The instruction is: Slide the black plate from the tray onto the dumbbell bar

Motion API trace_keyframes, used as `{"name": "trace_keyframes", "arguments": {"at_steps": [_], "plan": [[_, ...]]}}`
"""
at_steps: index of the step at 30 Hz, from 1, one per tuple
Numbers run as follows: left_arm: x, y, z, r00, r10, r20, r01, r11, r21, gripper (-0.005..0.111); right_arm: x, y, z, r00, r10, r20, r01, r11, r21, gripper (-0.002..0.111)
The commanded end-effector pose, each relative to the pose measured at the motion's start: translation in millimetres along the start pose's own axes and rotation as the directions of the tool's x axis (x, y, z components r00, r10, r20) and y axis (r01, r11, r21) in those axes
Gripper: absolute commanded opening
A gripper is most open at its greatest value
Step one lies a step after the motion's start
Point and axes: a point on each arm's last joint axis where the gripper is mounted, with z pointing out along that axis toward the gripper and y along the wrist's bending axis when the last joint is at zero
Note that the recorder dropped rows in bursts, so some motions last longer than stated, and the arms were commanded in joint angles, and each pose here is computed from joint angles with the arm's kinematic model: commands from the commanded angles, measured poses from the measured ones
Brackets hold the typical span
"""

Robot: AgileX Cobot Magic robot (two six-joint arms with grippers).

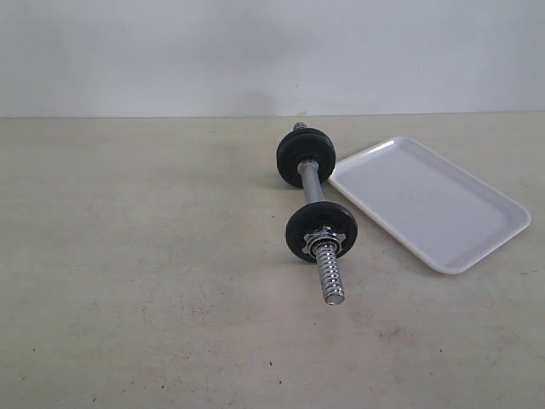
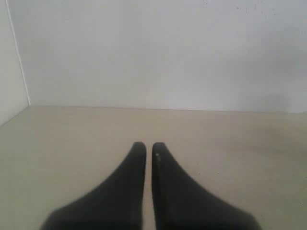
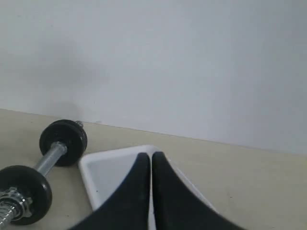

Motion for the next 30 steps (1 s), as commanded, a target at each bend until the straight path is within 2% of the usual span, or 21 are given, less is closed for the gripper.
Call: {"name": "trace_keyframes", "arguments": {"at_steps": [1,18,21,30], "plan": [[2,-0.4,0,0.999,-0.041,-0.007,0.041,0.999,0.004,0.004,-1,5,0,1.0,-0.016,0.009,0.017,0.998,-0.055,0.0],[2,-0.8,0,0.998,-0.062,-0.013,0.062,0.998,0.007,0.004,3,4,0,1.0,0.001,-0.032,-0.003,0.999,-0.053,0.0],[2,-0.8,0,0.998,-0.062,-0.013,0.062,0.998,0.007,0.004,7,1,-1,0.997,0.037,-0.074,-0.038,0.999,-0.016,0.0],[2,-0.8,0,0.998,-0.062,-0.013,0.062,0.998,0.007,0.004,10,-1,-1,0.994,0.021,-0.105,-0.02,1.0,0.004,0.0]]}}
